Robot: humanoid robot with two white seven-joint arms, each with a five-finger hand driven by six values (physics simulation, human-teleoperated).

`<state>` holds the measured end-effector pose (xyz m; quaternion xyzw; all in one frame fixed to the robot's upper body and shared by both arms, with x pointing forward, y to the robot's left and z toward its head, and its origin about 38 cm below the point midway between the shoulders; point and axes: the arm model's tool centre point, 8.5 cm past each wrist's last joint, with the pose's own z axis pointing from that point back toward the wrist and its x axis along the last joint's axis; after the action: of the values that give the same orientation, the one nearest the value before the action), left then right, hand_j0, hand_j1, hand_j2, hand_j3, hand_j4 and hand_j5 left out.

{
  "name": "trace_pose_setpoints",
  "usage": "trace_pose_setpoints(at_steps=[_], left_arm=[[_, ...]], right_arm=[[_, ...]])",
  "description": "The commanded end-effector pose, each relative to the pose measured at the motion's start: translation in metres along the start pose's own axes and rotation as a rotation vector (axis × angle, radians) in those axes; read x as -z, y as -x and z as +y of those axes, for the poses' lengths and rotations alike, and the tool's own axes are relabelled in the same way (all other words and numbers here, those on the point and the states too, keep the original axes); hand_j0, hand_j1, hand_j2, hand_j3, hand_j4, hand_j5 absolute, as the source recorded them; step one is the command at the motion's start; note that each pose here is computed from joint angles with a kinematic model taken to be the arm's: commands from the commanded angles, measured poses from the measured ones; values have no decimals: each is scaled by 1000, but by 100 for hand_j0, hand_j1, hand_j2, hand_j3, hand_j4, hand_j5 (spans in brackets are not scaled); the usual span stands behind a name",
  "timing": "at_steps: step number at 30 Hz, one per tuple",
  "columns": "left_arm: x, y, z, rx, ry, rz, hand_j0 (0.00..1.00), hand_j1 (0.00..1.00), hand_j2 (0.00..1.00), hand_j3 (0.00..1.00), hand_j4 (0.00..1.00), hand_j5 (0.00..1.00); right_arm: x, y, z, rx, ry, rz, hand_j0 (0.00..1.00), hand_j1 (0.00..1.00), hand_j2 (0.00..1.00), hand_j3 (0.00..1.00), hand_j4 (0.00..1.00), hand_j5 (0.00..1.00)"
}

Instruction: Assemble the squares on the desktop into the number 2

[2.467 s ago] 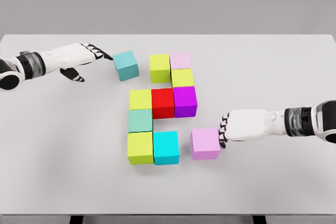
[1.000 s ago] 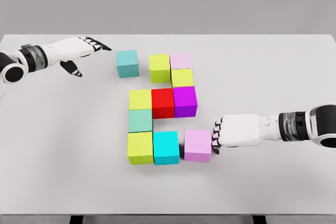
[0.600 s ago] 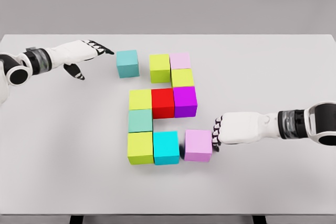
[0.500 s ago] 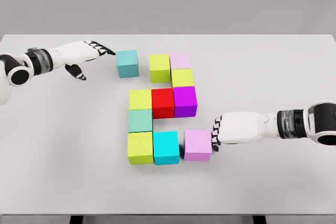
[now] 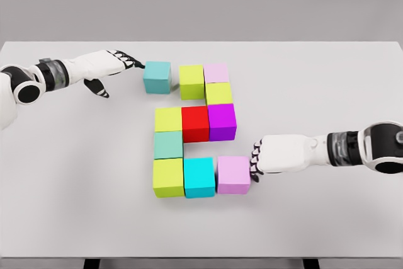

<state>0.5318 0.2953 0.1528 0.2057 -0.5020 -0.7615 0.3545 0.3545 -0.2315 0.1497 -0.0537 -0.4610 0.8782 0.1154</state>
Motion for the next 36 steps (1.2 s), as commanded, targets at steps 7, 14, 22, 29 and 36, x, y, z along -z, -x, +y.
trace_pose_setpoints(at_steps=[7, 14, 22, 29, 36], left_arm=[[0, 0, 1, -4, -3, -1, 100, 100, 100, 100, 100, 100], [0, -2, 1, -3, -4, -6, 100, 100, 100, 100, 100, 100], [1, -5, -1, -2, -2, -15, 100, 100, 100, 100, 100, 100], [-3, 2, 1, -2, -2, 3, 100, 100, 100, 100, 100, 100], [0, -1, 3, 9, -1, -2, 100, 100, 100, 100, 100, 100]], right_arm=[[1, -1, -1, 11, 3, -7, 48, 48, 48, 48, 48, 48], [2, 0, -1, 11, 5, -6, 48, 48, 48, 48, 48, 48], [4, -2, -2, 10, 4, -13, 48, 48, 48, 48, 48, 48], [-9, 12, -5, 10, 9, 39, 50, 50, 50, 50, 50, 50], [-78, 46, -18, 29, 47, 213, 99, 99, 99, 99, 99, 99]])
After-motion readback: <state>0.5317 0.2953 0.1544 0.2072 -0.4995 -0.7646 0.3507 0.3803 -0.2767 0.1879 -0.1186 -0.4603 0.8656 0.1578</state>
